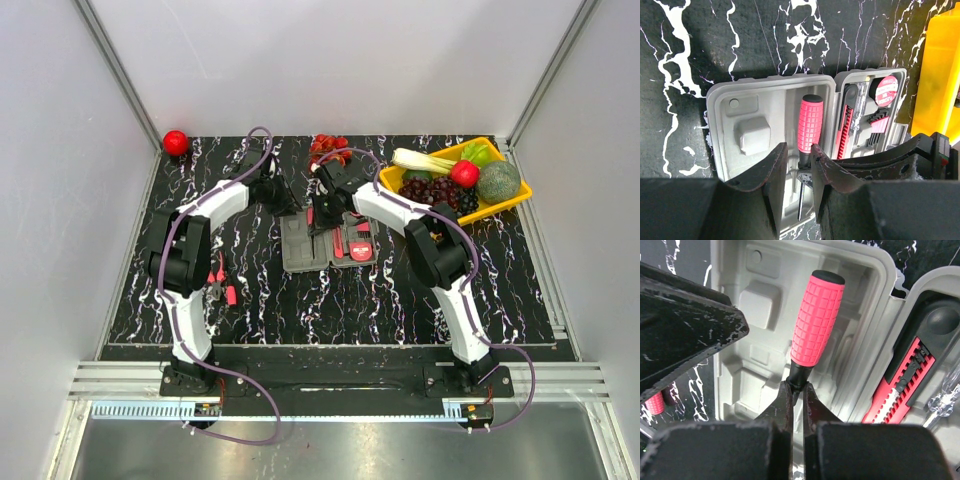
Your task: Pack the tool kit
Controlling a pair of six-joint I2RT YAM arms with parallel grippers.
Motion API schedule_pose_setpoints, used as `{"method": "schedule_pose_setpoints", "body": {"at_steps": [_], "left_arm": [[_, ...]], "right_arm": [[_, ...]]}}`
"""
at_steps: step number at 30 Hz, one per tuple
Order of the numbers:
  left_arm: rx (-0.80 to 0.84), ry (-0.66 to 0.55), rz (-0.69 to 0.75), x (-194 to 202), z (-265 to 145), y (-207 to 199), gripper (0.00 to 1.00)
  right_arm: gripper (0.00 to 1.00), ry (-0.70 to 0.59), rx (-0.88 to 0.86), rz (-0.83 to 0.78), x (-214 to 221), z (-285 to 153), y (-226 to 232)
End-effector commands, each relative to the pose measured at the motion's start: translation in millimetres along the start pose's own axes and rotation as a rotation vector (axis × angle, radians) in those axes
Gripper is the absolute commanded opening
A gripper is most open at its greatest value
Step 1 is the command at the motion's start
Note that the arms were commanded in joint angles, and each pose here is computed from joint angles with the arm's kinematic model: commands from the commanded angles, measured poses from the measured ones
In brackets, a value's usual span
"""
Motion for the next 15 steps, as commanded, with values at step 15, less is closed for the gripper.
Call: {"method": "schedule_pose_setpoints", "body": {"at_steps": [15], "left_arm": [[0.07,-0.027,0.053,-15.8,6.0,-19.3,0.36]], "right_arm": [[0.33,-0.047,0.067,-0.018,-6.4,2.5,-7.5]]}}
Point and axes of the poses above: each gripper's point midway between its finger pads, its own z axis out along the fingers, its own y axis along the line the jaws close on, x = y × z, the point moved 8 cm from there along -z, back along the fingers, and after that the axes turned 15 degrees about z, right-handed, at the moved point
